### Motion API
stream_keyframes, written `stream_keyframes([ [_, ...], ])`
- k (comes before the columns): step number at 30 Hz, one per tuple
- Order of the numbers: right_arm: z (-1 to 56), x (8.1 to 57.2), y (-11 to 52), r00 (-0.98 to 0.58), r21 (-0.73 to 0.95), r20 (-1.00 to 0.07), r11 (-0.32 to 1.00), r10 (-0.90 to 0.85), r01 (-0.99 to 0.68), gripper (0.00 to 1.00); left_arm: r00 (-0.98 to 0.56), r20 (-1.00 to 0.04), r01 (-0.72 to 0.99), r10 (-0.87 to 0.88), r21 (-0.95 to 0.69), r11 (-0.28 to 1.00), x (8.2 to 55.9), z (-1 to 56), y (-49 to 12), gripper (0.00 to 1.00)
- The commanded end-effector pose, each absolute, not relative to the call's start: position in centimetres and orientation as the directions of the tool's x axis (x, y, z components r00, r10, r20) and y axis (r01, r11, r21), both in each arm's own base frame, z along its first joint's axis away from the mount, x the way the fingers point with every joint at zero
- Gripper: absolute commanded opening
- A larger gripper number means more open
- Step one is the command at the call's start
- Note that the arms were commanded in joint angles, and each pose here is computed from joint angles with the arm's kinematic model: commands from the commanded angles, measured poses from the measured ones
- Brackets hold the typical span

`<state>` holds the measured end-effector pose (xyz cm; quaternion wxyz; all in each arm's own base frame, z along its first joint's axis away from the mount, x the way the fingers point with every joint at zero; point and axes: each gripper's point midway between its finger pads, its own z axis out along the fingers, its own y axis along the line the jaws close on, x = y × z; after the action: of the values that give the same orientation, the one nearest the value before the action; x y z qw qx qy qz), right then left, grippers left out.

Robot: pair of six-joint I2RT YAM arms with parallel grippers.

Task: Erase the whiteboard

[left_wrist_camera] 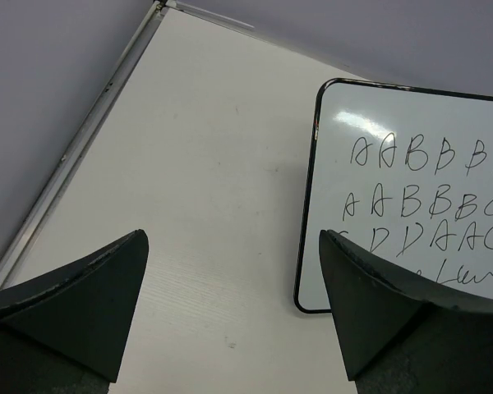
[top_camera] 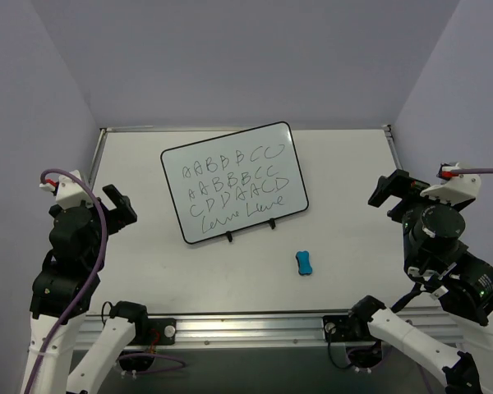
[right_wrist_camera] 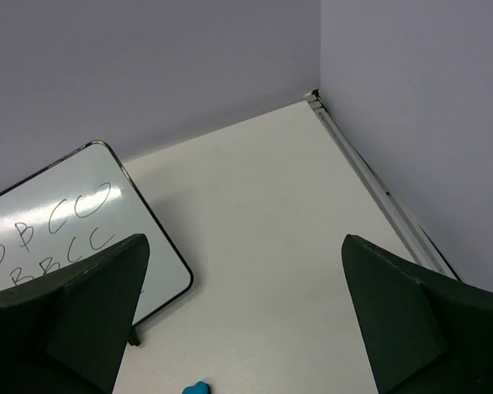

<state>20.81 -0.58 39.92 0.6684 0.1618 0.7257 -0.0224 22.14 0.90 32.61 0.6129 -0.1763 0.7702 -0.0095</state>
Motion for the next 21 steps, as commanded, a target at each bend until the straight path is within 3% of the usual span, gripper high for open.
stream_keyframes([
  [1,40.3,21.2,-0.8,-0.028,0.195,-0.977,0.937,0.212,0.292,1.00,-0.097,-0.951,-0.251,-0.293,-0.261,0.932,22.0,35.5,1.2,0.94],
  [6,40.1,21.6,0.9,-0.044,0.190,-0.978,0.961,0.202,0.201,1.00,-0.083,-0.951,-0.277,-0.298,-0.265,0.924,21.7,35.8,1.8,0.94],
  [10,40.4,22.2,4.4,-0.044,0.210,-0.977,0.978,0.210,0.005,1.00,-0.064,-0.949,-0.218,-0.309,-0.289,0.932,21.5,36.5,0.9,0.94],
  [14,40.6,22.1,5.2,-0.024,0.238,-0.971,0.970,0.238,-0.044,1.00,-0.075,-0.939,-0.192,-0.337,-0.318,0.929,21.9,36.5,0.2,0.94],
  [18,40.0,22.6,6.9,-0.048,0.222,-0.975,0.969,0.218,-0.111,1.00,-0.115,-0.825,-0.139,-0.554,-0.538,0.831,24.5,35.5,-3.2,0.94],
  [21,39.2,23.3,8.6,-0.067,0.231,-0.973,0.958,0.223,-0.170,1.00,-0.142,-0.776,-0.039,-0.615,-0.616,0.787,28.1,35.0,-6.2,0.94],
])
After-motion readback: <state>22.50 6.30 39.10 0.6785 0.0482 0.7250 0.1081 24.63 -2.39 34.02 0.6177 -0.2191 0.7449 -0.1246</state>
